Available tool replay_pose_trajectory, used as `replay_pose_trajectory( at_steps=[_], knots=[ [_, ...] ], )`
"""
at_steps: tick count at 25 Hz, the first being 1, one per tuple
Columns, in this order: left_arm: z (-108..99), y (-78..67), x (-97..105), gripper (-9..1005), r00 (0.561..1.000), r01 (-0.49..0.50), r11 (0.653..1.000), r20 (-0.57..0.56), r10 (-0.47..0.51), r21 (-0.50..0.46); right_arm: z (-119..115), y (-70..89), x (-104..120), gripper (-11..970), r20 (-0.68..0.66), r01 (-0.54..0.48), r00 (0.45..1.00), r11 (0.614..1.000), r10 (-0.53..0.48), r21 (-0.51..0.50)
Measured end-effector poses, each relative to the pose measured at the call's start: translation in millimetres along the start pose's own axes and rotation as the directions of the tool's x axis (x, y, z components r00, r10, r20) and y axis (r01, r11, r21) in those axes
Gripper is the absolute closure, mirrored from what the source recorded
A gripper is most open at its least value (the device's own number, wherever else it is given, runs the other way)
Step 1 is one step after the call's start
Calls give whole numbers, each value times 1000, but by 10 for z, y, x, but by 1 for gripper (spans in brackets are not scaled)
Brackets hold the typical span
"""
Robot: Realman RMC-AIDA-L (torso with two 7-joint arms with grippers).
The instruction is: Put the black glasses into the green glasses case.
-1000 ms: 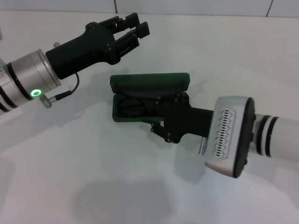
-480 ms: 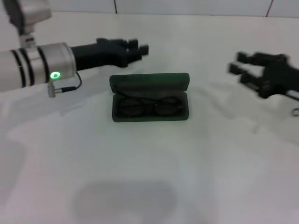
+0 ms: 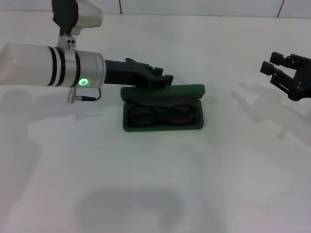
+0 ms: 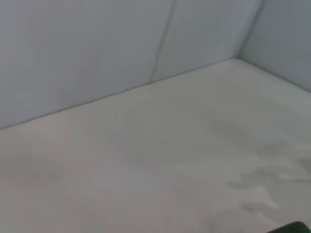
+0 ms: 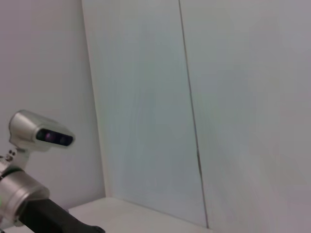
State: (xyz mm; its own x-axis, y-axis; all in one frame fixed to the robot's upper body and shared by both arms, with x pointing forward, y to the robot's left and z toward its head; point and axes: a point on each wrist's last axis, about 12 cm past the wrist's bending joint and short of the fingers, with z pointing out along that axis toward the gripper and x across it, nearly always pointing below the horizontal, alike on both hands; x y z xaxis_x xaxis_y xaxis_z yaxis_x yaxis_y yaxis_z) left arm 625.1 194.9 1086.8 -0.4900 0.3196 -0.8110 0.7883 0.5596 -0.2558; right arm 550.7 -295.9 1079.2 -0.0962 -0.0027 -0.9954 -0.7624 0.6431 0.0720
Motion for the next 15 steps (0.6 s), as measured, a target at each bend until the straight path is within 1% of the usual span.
replay_pose_trajectory(
  at_steps=[2, 5, 9, 11, 13, 15],
  knots=[
    [0, -18, 20, 590, 1000, -24, 1000, 0, 24, 14, -5, -15, 11, 580, -10, 2, 1000, 1000, -1, 11],
    [-13, -63, 167, 590, 996, -85, 996, 16, 84, 34, 3, -22, 30, 572, -20, 15, 1000, 1000, -14, 24],
    [31, -175, 380, 590, 985, -170, 983, 43, 168, 64, 24, -43, 29, 561, -29, 27, 999, 999, -25, 39],
    [19, -194, 445, 590, 981, -187, 981, 69, 182, 59, 37, -46, 23, 556, -31, 30, 999, 999, -29, 37],
    [-15, -210, 462, 591, 975, -192, 980, 127, 184, 53, 52, -27, 13, 551, -31, 38, 999, 999, -38, 17],
    [-120, -247, 431, 591, 948, -205, 977, 261, 183, 60, 71, 27, -10, 546, -28, 57, 998, 998, -58, -39]
  ],
)
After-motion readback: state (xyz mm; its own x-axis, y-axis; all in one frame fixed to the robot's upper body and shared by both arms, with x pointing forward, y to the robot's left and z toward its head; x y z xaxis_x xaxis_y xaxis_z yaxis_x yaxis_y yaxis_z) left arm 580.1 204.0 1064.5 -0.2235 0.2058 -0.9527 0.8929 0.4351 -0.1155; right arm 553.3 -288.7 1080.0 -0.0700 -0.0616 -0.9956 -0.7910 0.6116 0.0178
